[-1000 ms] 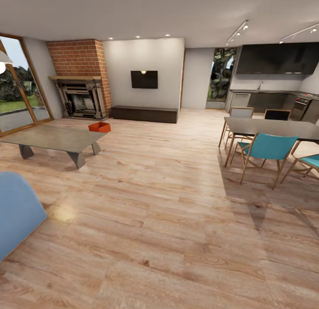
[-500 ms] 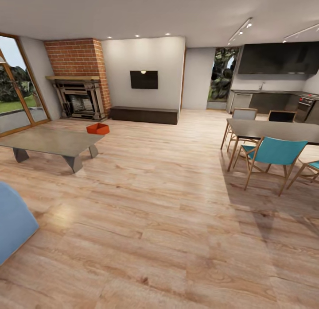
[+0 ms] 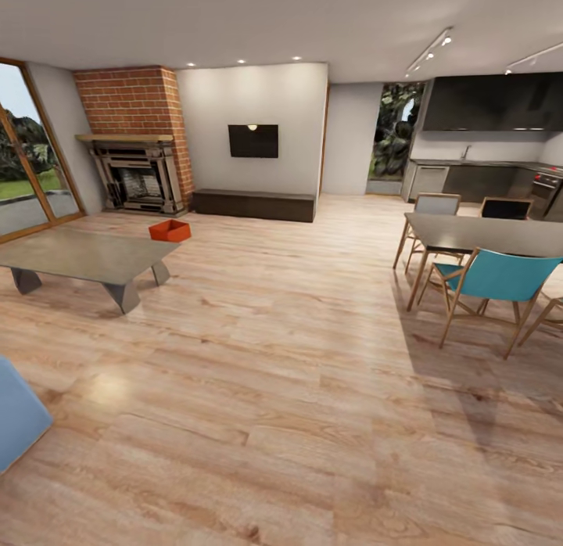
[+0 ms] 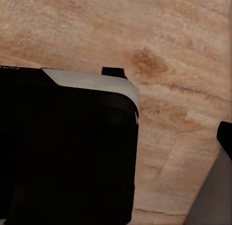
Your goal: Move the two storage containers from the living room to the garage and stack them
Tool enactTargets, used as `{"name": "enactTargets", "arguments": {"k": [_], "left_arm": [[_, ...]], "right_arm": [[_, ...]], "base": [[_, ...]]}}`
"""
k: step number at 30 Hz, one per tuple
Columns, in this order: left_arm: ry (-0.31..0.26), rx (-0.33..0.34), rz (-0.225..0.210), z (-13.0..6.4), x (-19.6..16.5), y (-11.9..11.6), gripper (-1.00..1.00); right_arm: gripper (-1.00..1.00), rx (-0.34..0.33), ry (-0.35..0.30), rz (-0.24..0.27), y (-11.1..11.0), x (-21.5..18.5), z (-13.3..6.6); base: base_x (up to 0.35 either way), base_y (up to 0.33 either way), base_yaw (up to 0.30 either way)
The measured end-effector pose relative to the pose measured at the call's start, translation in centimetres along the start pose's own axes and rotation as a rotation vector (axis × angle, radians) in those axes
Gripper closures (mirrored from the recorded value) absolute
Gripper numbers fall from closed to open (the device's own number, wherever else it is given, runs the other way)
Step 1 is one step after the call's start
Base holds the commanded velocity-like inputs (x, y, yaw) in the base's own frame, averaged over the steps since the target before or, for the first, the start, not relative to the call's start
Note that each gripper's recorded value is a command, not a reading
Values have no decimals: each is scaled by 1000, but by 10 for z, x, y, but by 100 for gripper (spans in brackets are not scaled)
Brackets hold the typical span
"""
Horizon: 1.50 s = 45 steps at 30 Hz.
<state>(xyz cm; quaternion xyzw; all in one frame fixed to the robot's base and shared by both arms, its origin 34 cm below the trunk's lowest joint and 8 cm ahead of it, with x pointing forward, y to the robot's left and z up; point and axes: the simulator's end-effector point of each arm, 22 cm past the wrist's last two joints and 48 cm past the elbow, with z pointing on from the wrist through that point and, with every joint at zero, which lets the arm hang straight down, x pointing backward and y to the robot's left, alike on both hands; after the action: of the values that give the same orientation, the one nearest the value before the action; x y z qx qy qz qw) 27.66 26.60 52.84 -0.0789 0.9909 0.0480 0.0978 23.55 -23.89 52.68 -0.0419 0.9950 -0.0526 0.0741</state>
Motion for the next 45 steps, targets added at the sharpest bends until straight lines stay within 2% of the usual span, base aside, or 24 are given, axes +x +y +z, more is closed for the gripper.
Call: {"name": "enactTargets", "arguments": {"k": [45], "left_arm": [[0, 3, 0, 0, 0, -1, -100]], "right_arm": [[-100, 0, 1, 0, 0, 0, 0]], "base": [[323, 0, 0]]}}
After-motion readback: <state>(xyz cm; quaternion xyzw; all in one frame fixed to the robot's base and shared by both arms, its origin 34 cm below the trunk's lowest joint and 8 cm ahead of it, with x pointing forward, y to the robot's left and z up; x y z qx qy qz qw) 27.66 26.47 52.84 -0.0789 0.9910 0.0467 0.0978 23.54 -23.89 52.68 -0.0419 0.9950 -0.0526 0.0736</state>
